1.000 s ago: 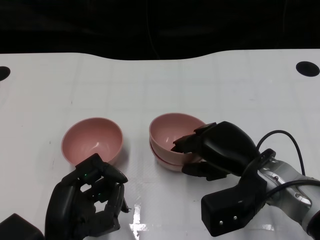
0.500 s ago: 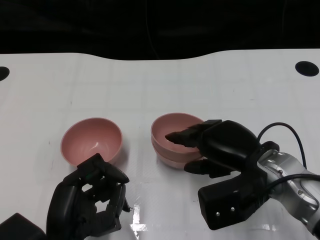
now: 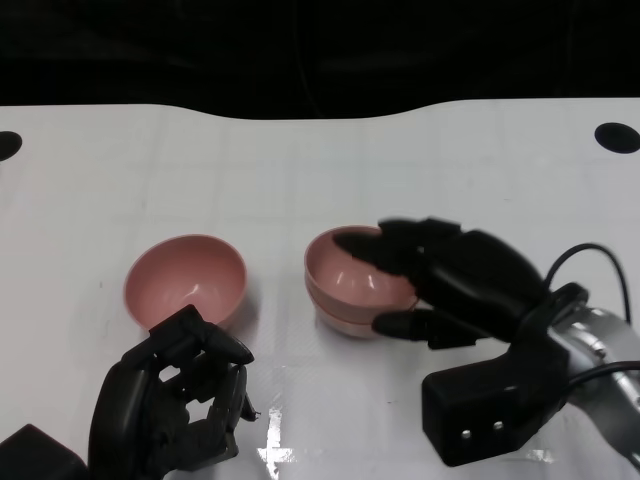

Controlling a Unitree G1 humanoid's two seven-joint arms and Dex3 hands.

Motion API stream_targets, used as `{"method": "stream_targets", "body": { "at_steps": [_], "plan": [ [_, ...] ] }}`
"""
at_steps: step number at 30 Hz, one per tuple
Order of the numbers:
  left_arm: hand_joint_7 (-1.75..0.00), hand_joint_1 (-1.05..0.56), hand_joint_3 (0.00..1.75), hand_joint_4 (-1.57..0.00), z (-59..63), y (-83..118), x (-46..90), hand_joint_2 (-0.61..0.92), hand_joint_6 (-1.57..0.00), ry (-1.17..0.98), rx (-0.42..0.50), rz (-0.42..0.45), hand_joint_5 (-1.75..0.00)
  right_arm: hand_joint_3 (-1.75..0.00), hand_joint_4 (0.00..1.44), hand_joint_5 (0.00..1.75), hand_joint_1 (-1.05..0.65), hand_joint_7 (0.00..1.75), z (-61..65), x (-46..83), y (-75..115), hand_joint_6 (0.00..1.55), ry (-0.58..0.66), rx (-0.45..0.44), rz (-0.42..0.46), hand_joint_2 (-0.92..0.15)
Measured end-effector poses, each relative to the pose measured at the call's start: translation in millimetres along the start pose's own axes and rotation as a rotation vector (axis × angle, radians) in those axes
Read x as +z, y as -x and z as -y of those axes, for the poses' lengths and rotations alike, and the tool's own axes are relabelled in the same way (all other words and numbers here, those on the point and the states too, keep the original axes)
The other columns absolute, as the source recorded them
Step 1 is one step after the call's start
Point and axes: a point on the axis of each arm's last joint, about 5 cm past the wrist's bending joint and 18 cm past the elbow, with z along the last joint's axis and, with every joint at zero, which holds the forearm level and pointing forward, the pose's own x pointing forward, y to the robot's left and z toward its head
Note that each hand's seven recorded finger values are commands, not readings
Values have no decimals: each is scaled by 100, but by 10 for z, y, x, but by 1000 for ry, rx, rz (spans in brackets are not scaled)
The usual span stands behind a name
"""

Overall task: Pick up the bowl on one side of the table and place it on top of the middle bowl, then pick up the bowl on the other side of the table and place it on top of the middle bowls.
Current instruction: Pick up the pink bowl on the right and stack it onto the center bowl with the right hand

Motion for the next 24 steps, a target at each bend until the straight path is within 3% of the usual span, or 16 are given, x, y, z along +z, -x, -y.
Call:
{"method": "stream_targets", "body": {
  "at_steps": [9,17,19,21,24],
  "plan": [
    [-139,-22,116,-86,0,-1,-10,47,-82,-5,-1,-6,-172,-31,20,7,-83,5,-1,-24,205,16,-70,-77,21,-92],
    [-140,-23,116,-86,-1,1,-14,46,-82,-5,-1,-8,-172,-29,23,10,-80,6,3,-28,230,18,-73,-102,46,-92],
    [-141,-24,115,-84,4,-6,-12,47,-80,-6,-3,-5,-172,-21,33,18,-64,11,-25,-52,314,30,-144,-150,63,-92],
    [-141,-24,113,-84,-10,1,-9,48,-80,-9,4,-1,-172,-17,37,24,-54,14,-136,-77,499,36,-272,-223,97,-92],
    [-138,-24,108,-87,-31,3,-3,50,-81,-5,17,4,-166,-19,26,62,-48,11,-297,-135,728,42,-406,-258,63,-92]
  ]
}}
